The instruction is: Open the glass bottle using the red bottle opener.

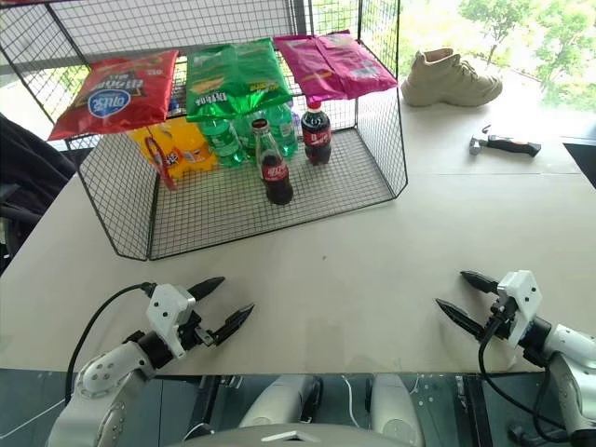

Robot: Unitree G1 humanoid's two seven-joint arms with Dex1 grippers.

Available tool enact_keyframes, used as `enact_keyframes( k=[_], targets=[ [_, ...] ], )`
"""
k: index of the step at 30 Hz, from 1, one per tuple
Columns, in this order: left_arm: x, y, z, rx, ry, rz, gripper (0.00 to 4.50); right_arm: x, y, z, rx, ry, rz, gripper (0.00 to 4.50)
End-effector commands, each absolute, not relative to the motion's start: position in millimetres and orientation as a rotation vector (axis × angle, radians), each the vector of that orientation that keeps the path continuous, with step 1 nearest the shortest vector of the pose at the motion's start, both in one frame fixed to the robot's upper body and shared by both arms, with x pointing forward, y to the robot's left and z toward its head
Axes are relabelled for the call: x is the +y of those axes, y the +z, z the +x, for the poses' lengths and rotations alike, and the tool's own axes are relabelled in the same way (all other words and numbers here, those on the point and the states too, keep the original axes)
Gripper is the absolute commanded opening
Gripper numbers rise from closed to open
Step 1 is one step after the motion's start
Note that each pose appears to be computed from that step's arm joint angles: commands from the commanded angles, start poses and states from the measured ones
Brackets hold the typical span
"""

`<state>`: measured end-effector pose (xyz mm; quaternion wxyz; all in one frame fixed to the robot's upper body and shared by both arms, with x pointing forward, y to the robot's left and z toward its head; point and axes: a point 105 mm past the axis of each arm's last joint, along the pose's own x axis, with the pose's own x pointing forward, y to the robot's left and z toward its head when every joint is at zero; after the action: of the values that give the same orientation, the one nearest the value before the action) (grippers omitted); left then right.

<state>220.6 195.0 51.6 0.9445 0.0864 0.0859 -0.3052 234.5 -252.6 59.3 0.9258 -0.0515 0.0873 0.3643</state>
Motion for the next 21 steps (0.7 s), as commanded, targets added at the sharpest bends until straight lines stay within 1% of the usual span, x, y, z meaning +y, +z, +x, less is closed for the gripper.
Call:
enact_keyframes(
  k=[1, 5, 21],
  targets=[
    [198, 49, 222, 0.183, -0.609, 0.173, 4.5, -247, 70, 236, 0.132, 0.764, -0.123, 4.36],
    [198, 48, 224, 0.181, -0.609, 0.172, 4.5, -239, 72, 239, 0.11, 0.781, -0.132, 4.36],
    [203, 48, 236, 0.151, -0.585, 0.19, 4.5, -230, 77, 252, 0.064, 0.8, -0.144, 4.36]
  ],
)
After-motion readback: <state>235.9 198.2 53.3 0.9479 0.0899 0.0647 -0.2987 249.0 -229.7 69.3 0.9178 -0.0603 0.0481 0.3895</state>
